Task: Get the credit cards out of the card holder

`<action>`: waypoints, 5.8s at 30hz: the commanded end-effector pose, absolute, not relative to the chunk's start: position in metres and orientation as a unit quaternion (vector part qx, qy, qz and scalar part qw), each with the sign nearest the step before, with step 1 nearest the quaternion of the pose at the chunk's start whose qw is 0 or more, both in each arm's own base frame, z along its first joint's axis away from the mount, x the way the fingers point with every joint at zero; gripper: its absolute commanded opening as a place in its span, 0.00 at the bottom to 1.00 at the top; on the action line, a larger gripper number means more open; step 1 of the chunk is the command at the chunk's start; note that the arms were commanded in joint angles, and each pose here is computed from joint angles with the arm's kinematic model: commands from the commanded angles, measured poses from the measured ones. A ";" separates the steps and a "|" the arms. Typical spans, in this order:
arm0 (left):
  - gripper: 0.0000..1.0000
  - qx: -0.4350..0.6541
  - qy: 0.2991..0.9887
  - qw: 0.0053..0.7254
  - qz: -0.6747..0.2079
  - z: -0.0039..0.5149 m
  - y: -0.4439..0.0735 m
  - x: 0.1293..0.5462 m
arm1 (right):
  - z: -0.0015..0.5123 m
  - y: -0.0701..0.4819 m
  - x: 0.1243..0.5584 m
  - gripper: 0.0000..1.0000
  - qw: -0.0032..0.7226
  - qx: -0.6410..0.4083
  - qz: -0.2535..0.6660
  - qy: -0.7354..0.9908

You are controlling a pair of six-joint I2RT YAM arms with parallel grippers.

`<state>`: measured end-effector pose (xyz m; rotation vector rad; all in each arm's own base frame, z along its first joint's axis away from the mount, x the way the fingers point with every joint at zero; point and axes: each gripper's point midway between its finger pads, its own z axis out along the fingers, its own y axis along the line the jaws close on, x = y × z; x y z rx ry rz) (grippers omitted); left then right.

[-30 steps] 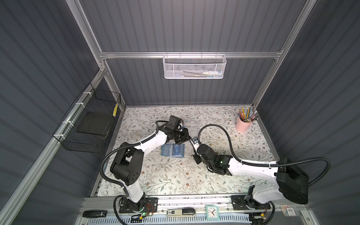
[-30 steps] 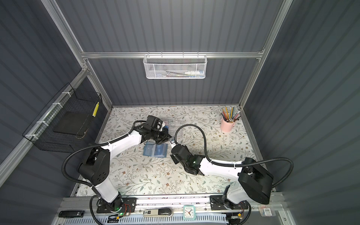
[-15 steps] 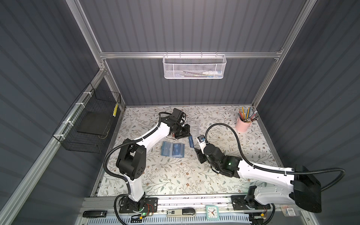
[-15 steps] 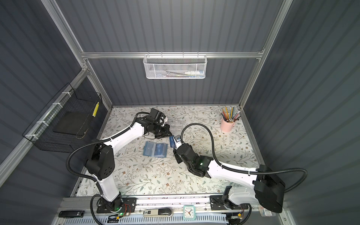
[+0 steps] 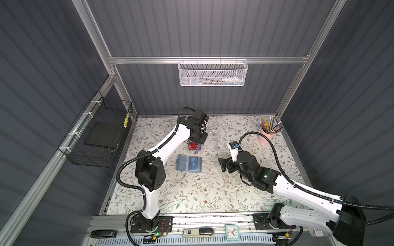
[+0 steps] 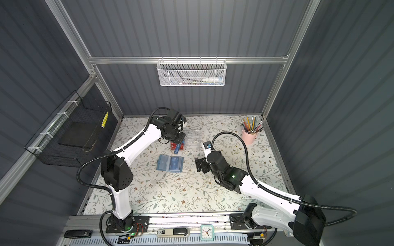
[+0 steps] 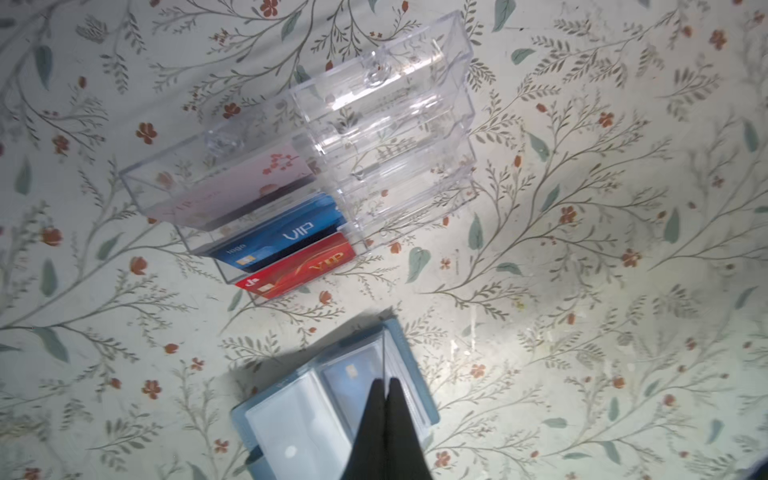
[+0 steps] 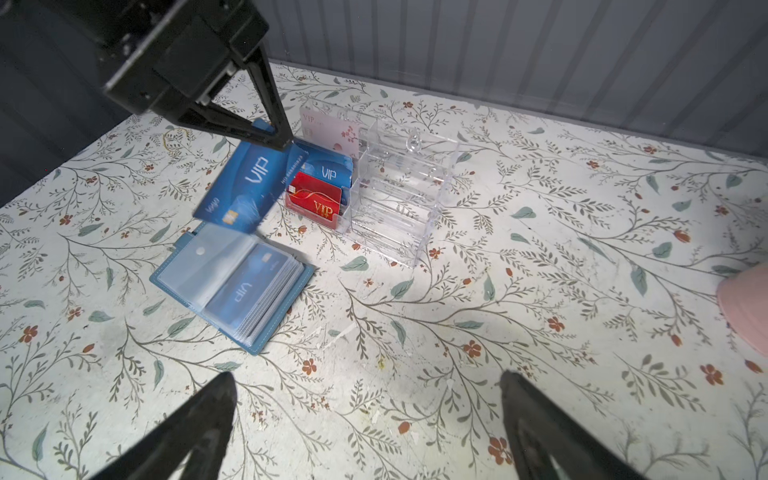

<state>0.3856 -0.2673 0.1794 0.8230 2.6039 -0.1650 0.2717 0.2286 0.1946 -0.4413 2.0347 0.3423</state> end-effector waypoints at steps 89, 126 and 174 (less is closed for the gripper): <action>0.00 0.832 0.534 0.122 0.092 0.096 -0.272 0.428 | 0.204 0.203 0.330 0.99 0.441 -0.088 0.340 0.826; 0.15 0.775 0.578 0.222 0.130 0.148 -0.280 0.452 | 0.206 0.203 0.329 0.99 0.442 -0.086 0.341 0.825; 1.00 -0.156 0.858 0.338 -0.353 0.151 -0.140 0.384 | 0.097 0.337 0.453 0.99 0.355 -0.267 -0.063 0.894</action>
